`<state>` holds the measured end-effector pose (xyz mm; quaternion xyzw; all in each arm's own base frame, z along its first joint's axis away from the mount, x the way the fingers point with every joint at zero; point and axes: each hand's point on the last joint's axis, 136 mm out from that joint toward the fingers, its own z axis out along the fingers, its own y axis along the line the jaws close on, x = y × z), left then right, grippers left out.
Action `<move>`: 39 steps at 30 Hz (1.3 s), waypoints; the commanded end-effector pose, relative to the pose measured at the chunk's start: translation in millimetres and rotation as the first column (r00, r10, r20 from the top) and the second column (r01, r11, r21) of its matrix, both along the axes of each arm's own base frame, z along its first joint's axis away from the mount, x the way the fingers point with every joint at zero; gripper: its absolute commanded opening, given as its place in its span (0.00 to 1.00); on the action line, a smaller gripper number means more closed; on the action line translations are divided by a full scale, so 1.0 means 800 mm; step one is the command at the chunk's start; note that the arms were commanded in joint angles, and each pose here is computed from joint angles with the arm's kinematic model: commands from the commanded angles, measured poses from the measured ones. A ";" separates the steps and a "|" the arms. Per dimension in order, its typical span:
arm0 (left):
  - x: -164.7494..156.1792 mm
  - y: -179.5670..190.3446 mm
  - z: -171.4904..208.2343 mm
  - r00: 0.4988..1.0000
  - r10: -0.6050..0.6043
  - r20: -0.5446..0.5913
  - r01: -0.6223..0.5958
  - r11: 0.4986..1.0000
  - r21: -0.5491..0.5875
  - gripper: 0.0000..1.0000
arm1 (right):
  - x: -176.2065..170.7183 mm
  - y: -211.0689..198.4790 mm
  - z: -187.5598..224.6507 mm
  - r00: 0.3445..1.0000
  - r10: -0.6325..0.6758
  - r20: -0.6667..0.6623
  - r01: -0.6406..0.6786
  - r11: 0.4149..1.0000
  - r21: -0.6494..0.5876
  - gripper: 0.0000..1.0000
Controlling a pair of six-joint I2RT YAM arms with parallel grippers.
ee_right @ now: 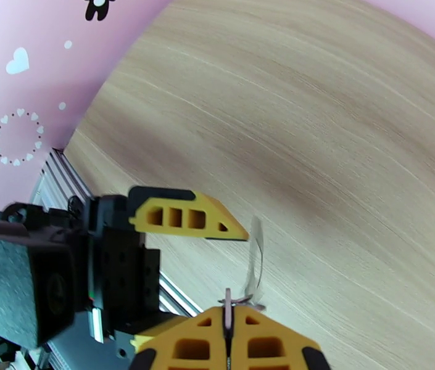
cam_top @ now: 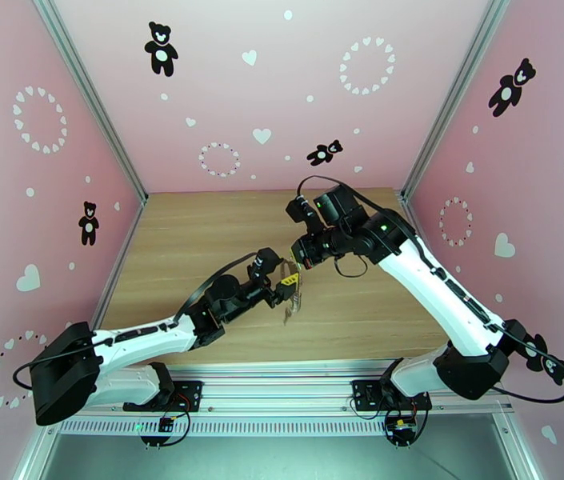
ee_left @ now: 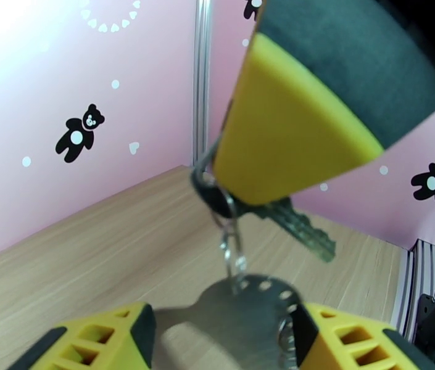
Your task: Remove the keys from the keyring
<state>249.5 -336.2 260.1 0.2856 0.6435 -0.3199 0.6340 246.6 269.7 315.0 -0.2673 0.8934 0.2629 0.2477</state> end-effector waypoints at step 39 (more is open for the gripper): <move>0.021 0.032 0.030 0.985 0.088 0.150 -0.087 0.996 -0.010 0.60 | 0.020 0.020 0.043 0.994 -0.093 -0.056 0.103 0.964 0.247 0.00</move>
